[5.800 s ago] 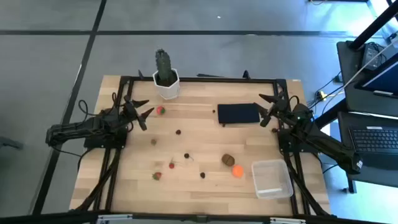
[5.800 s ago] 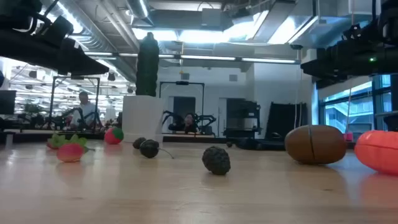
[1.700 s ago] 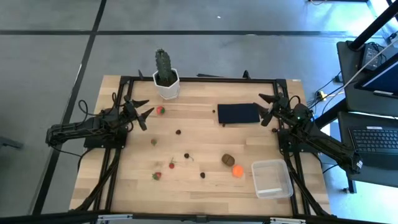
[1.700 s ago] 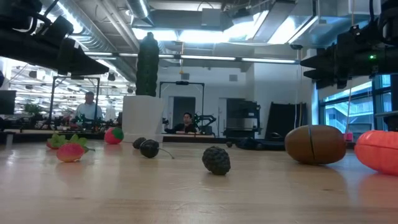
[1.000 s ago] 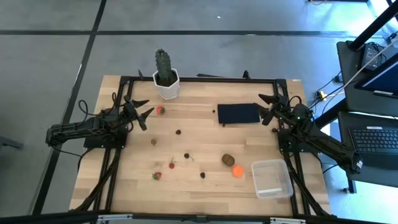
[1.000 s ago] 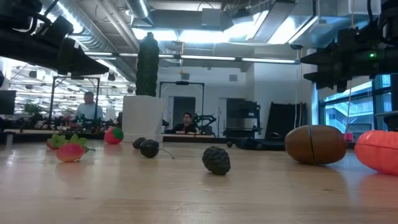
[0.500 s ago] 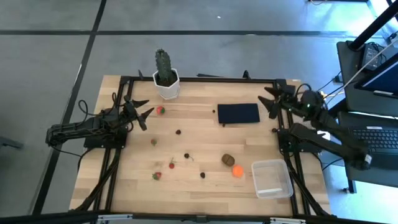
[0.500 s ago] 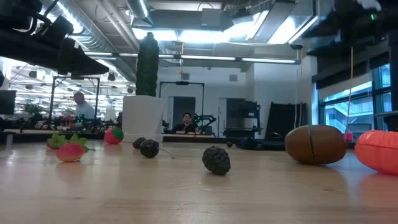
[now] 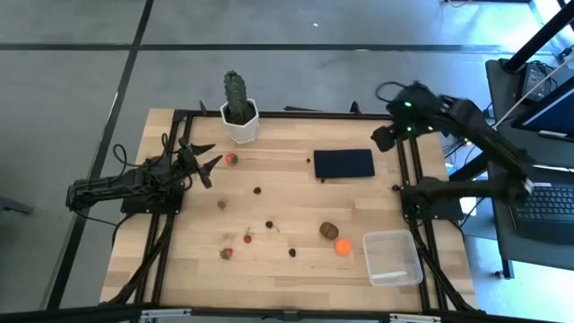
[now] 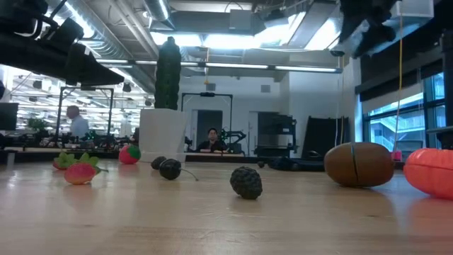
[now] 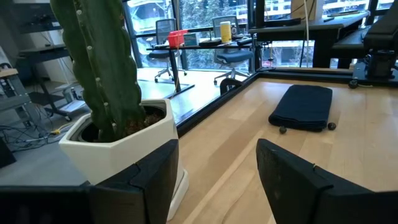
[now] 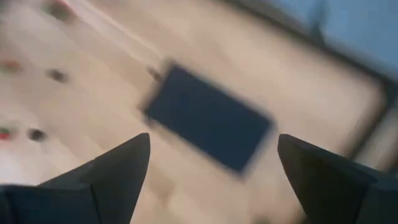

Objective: Pick and placing Produce into tupperware
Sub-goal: Put the right black cherry into the transparent bin

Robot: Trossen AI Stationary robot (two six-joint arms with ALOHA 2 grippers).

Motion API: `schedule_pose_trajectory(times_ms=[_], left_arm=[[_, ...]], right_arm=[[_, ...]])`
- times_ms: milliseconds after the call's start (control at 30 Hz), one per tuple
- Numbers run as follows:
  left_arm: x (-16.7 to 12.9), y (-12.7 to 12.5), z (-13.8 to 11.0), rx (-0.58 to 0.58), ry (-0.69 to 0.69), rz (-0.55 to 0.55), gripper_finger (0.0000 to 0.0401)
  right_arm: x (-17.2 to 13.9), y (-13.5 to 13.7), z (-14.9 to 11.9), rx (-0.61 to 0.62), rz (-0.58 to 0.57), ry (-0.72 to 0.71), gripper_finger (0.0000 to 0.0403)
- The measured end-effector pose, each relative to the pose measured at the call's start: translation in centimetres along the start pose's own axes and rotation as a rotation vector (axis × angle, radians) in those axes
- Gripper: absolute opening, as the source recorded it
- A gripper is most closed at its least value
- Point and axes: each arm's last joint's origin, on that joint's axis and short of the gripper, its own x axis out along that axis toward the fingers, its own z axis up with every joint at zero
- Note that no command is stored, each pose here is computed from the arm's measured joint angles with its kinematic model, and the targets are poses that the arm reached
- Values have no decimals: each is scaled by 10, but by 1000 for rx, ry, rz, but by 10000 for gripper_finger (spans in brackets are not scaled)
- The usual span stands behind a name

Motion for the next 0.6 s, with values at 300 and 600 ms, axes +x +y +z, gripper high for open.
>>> schedule_pose_trajectory(times_ms=[300,600], left_arm=[[0,0,0,-1,0,0,208],[0,0,0,0,0,0,208]], right_arm=[[37,5,3,331,-182,342,354],[65,5,-17,99,-225,501,354]])
